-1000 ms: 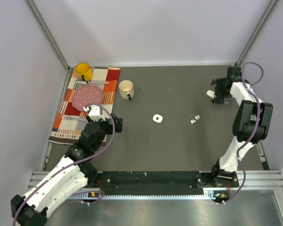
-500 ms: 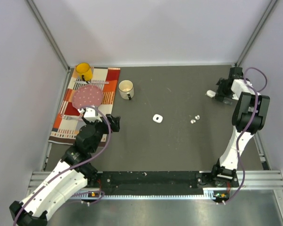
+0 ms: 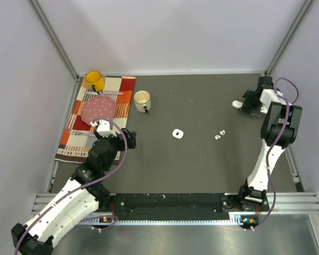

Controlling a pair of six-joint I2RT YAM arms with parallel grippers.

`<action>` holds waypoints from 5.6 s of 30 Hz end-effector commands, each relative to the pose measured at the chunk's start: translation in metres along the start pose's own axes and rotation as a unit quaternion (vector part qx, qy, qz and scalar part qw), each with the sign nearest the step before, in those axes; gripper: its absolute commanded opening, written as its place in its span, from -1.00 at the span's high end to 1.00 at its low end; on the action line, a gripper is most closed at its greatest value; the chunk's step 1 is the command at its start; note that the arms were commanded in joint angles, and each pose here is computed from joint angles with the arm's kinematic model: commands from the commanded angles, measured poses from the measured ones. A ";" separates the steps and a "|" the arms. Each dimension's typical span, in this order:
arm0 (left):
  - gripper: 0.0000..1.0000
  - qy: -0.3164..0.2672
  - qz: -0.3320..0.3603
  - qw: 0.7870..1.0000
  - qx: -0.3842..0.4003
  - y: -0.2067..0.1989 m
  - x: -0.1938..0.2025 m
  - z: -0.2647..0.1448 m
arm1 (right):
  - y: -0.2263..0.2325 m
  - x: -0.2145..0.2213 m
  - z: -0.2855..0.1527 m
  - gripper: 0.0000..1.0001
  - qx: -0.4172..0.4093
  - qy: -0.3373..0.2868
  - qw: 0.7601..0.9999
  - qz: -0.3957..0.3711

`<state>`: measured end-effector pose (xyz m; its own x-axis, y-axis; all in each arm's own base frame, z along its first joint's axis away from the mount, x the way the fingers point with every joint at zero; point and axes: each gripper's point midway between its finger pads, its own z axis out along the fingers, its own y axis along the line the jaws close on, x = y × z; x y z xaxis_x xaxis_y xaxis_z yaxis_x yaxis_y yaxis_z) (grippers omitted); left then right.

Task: Insert the wireless bluetooth earbuds into the charging case
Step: Pick up the charging case from the corner of the board, then pass from the right arm to the left, then pass from the left arm to the right

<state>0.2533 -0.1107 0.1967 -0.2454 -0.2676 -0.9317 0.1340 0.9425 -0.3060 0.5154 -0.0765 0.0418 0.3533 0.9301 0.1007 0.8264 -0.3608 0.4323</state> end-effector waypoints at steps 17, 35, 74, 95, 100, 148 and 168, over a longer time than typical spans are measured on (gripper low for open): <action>-0.98 -0.010 -0.040 0.999 0.003 -0.011 -0.017 0.006 | -0.028 -0.005 0.011 0.06 0.035 0.018 0.999 -0.033; -0.98 -0.007 -0.083 0.994 0.071 -0.037 -0.023 -0.006 | -0.011 0.023 -0.084 1.00 -0.178 0.088 0.967 -0.162; -0.98 -0.032 -0.088 0.917 0.388 -0.171 -0.059 -0.020 | -0.188 0.160 -0.367 1.00 -0.435 0.342 0.772 -0.312; -0.91 -0.032 -0.136 0.891 0.433 -0.224 -0.052 -0.013 | -0.221 0.223 -0.378 1.00 -0.420 0.426 0.742 -0.302; -0.84 -0.035 -0.147 0.882 0.447 -0.239 -0.052 -0.010 | -0.223 0.225 -0.378 1.00 -0.417 0.432 0.741 -0.299; 0.95 -0.025 -0.033 0.874 0.483 -0.257 -0.022 -0.012 | -0.218 0.213 -0.400 -0.82 -0.467 0.331 0.680 -0.458; 1.00 -0.065 0.057 0.875 0.476 -0.228 -0.052 -0.035 | -0.256 0.242 -0.431 -0.55 -0.387 0.569 0.582 -0.433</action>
<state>0.2024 -0.3042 0.2975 -0.1373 -0.2200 -0.9658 0.8887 0.4033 -0.2182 0.2100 0.2682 0.3105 -0.9104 0.3922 -0.1321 -0.0801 0.1462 0.9860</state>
